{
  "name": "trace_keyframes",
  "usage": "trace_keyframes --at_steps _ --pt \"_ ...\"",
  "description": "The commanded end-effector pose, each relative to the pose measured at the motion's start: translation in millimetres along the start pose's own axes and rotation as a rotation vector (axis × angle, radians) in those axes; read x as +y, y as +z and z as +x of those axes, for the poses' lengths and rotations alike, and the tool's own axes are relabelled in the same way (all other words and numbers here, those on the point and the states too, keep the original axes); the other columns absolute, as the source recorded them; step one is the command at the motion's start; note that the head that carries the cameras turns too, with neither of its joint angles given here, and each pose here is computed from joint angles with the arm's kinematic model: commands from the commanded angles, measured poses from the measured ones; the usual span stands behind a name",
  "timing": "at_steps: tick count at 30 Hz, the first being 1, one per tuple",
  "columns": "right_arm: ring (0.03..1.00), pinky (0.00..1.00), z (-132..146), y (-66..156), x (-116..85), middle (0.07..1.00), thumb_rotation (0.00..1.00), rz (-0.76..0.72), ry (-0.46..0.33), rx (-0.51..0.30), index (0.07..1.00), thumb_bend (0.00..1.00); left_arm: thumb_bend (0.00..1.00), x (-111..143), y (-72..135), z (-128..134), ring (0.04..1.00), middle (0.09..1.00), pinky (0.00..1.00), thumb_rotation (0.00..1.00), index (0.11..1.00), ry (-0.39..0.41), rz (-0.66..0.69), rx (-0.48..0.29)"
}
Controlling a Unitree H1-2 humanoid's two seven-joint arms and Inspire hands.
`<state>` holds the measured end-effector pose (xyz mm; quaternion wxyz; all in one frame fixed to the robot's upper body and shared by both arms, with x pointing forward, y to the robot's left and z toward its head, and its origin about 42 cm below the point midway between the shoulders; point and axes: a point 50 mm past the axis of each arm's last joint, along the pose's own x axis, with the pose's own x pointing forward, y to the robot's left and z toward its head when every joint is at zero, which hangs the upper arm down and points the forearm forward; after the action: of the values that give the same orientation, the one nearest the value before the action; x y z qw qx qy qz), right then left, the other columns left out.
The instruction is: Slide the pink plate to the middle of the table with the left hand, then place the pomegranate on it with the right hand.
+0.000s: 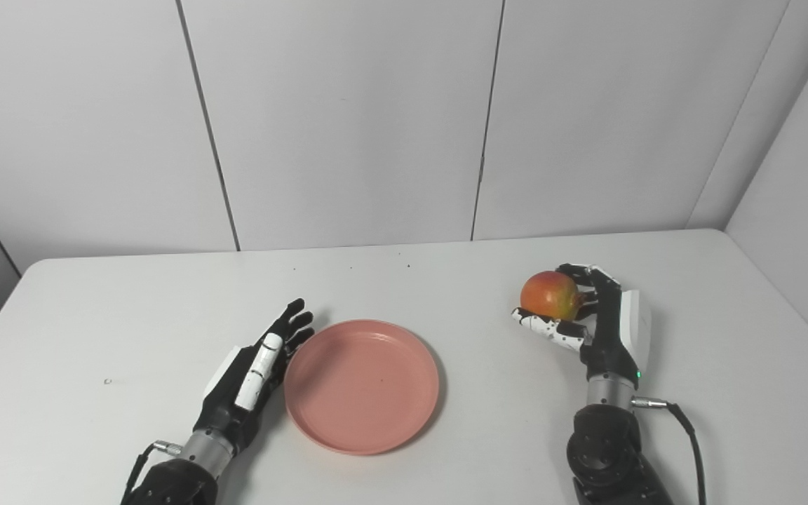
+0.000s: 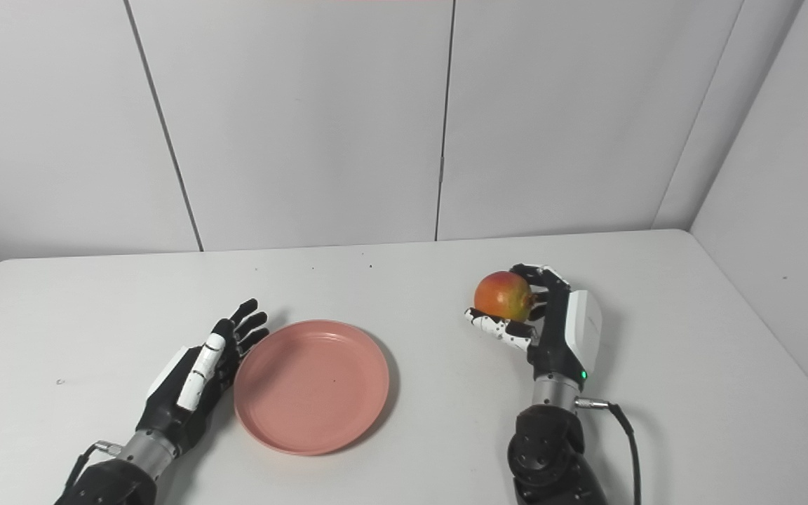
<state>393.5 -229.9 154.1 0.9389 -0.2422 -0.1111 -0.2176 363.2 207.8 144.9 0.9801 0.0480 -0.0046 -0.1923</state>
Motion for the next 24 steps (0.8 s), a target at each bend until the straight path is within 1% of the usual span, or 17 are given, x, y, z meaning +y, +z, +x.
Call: trace_keyframes --at_steps 1,9,12,19,24 --pt "0.401 0.34 8.1 24.4 -2.1 0.492 0.0 0.051 -0.022 -0.121 0.531 0.51 0.55 1.2 9.3 2.5 0.943 0.958 0.93 1.0 0.963 -0.014 0.029 -0.017" --pt "0.372 0.28 2.7 30.6 5.6 0.476 0.0 0.067 0.005 -0.139 0.548 0.51 0.55 0.0 11.4 2.2 0.951 0.966 0.94 1.0 0.971 -0.009 0.019 -0.004" --pt "0.378 0.3 1.1 33.7 8.0 0.473 0.0 0.065 0.012 -0.147 0.551 0.51 0.54 0.1 11.6 1.9 0.95 0.966 0.93 1.0 0.97 -0.01 0.017 -0.007" --pt "0.401 0.36 -3.2 37.7 15.1 0.485 0.0 0.075 0.028 -0.169 0.539 0.51 0.54 -0.3 12.0 1.9 0.943 0.961 0.93 1.0 0.966 -0.013 0.027 -0.008" --pt "0.397 0.34 -6.9 40.8 21.1 0.483 0.0 0.065 0.046 -0.183 0.539 0.51 0.54 -0.3 12.1 2.3 0.944 0.96 0.94 1.0 0.965 -0.013 0.021 -0.007"
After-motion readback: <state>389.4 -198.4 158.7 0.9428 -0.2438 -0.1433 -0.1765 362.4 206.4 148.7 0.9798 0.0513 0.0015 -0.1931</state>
